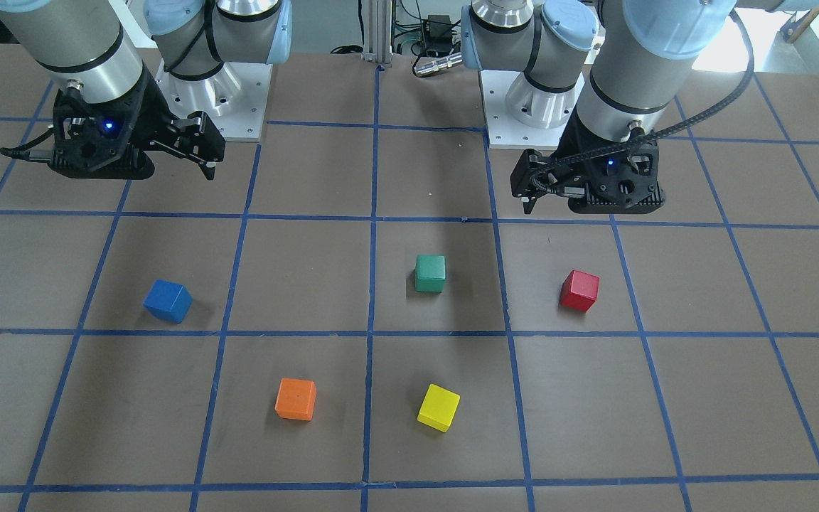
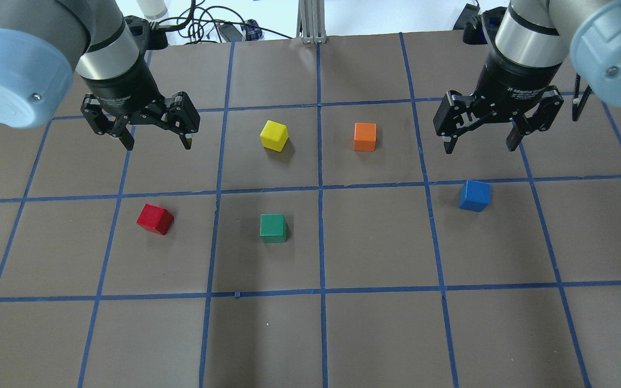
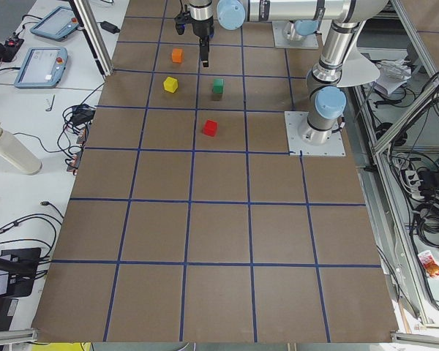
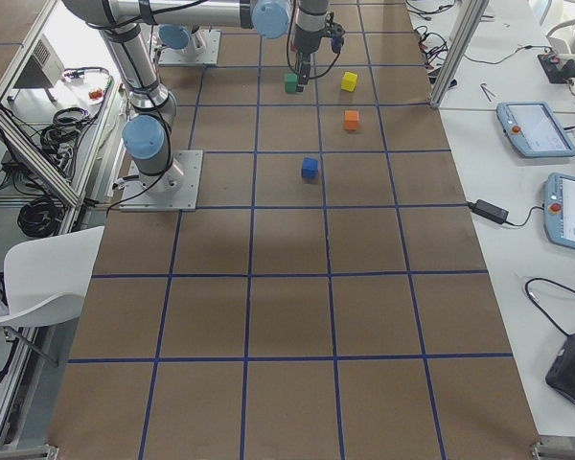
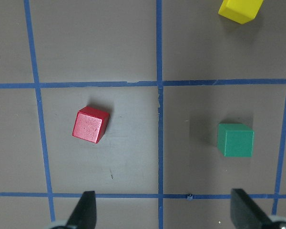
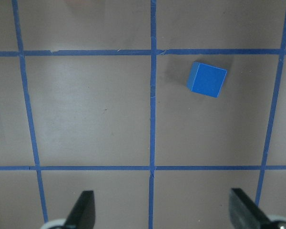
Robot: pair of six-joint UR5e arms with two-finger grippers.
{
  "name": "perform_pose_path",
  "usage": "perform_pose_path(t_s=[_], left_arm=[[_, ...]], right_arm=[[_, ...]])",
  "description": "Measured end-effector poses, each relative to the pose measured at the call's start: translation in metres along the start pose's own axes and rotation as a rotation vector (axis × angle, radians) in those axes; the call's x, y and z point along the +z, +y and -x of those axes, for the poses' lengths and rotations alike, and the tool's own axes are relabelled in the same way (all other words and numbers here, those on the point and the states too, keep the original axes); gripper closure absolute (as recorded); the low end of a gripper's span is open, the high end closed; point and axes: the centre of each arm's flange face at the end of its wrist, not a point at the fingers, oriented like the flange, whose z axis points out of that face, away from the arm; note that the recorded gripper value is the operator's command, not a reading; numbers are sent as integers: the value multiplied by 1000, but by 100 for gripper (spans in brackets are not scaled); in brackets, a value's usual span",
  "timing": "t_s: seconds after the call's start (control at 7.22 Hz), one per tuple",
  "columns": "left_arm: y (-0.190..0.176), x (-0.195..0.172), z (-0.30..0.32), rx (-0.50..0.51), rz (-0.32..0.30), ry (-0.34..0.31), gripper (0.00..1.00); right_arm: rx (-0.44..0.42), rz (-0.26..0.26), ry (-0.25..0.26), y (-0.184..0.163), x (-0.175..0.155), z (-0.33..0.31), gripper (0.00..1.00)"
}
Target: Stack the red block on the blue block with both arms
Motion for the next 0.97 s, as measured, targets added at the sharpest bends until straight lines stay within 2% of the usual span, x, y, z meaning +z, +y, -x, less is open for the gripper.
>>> perform_pose_path(t_s=[0.97], left_arm=[[1, 1, -3, 5, 7, 1, 0]], right_arm=[[0, 3, -1, 0, 2, 0, 0]])
